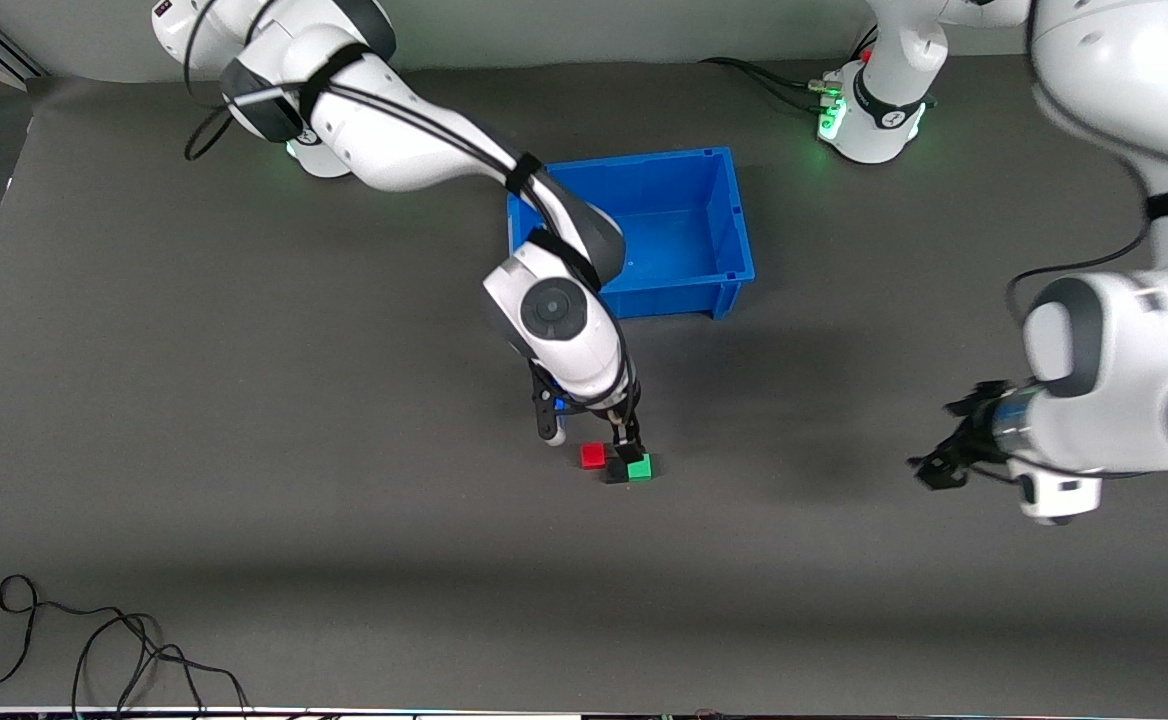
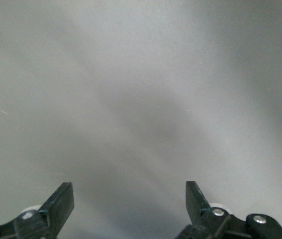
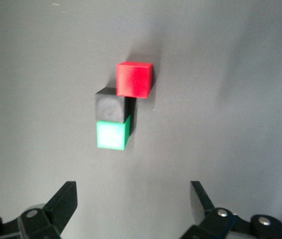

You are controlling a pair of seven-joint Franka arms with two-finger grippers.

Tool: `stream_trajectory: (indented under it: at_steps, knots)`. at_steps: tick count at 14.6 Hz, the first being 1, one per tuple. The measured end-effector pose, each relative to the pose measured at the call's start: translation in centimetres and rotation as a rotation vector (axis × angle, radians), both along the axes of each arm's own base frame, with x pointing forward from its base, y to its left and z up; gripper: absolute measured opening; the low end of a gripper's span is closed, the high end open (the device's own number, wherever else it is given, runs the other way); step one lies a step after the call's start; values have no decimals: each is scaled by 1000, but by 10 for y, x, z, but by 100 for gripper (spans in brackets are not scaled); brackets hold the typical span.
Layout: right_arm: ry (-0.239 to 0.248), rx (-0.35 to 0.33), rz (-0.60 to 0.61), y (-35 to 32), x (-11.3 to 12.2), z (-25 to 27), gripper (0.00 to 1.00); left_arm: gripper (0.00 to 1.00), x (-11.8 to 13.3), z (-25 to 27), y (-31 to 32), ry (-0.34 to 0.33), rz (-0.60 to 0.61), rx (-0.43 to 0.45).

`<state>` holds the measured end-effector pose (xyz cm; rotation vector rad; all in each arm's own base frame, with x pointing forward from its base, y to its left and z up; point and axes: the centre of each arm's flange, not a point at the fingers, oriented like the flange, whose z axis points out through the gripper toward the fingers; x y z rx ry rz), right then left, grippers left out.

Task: Attach green and red cubes to black cube
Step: 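Open the right gripper and raise it off the red cube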

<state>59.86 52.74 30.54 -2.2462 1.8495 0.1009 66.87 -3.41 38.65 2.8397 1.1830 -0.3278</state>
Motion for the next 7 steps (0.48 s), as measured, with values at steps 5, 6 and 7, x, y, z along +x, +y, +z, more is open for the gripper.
stream_trajectory:
  at_steps: [5, 6, 7]
  knots:
    - [79, -86, 280, -93, 16, 139, 100, 100, -23, 73, 54, -64, -371, -70]
    - [93, -84, 332, -126, 22, 169, 100, 100, -27, 88, 55, -91, -440, -70]
    - [105, -88, 394, -161, 26, 196, 100, 100, -31, 104, 53, -114, -499, -66]
